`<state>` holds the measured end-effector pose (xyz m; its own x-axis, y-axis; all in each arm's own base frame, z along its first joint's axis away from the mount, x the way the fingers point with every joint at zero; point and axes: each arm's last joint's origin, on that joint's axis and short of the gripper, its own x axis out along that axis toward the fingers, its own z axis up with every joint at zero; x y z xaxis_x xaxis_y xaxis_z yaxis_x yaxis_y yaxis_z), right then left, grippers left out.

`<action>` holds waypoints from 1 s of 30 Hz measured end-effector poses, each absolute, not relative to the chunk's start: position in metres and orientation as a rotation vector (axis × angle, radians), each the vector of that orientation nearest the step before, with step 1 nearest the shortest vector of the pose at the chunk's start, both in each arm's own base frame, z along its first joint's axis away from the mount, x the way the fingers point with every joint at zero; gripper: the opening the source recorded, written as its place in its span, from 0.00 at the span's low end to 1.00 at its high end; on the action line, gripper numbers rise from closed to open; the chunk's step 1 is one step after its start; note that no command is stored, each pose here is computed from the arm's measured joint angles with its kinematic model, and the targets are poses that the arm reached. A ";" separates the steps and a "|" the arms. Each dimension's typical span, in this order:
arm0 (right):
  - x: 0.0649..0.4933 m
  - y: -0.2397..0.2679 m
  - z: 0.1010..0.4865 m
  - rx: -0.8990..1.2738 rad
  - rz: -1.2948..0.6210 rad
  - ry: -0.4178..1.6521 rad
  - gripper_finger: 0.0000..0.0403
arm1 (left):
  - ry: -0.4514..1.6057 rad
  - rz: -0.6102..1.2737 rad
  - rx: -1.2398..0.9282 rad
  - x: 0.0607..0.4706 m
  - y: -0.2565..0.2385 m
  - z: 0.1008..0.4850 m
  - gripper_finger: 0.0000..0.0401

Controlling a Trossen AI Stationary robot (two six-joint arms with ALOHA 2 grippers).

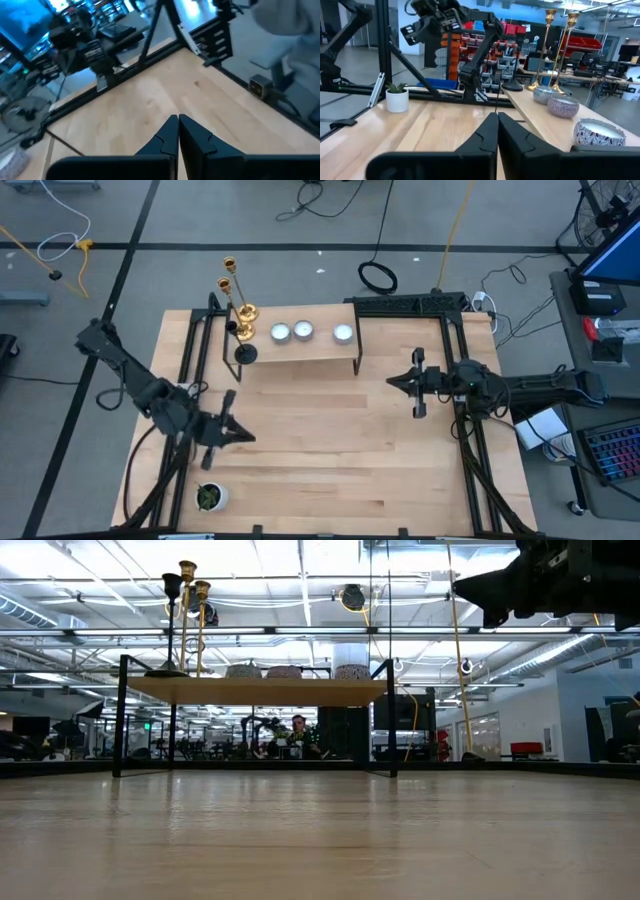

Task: Pick & Place candle stick holders
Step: Return to Home Position

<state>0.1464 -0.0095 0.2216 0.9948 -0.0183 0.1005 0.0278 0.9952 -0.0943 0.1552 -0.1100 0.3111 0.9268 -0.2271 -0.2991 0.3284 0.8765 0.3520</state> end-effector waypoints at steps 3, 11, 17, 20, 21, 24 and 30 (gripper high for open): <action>0.146 -0.009 0.225 -0.098 -0.025 -0.133 0.00 | 0.260 -0.271 0.406 0.147 -0.094 0.316 0.05; 0.145 -0.009 0.225 -0.098 -0.025 -0.134 0.00 | 0.213 -0.161 0.327 0.138 -0.054 0.290 0.05; 0.145 -0.009 0.224 -0.098 -0.024 -0.123 0.00 | 0.139 -0.078 0.262 0.133 -0.032 0.247 0.05; 0.145 -0.009 0.224 -0.098 -0.024 -0.119 0.00 | 0.119 -0.056 0.229 0.127 -0.024 0.231 0.05; 0.145 -0.009 0.223 -0.098 -0.024 -0.115 0.00 | 0.110 -0.048 0.220 0.125 -0.022 0.228 0.05; 0.146 -0.009 0.221 -0.096 -0.023 -0.091 0.00 | 0.092 -0.012 0.198 0.120 -0.016 0.220 0.05; 0.145 -0.009 0.212 -0.123 -0.023 -0.067 0.02 | 0.066 -0.009 0.226 0.113 -0.010 0.212 0.05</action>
<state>0.1446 -0.0094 0.2120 0.9975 -0.0189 0.0687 0.0272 0.9922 -0.1217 0.1134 -0.0102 0.2121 0.9978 -0.0012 -0.0667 0.0161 0.9746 0.2234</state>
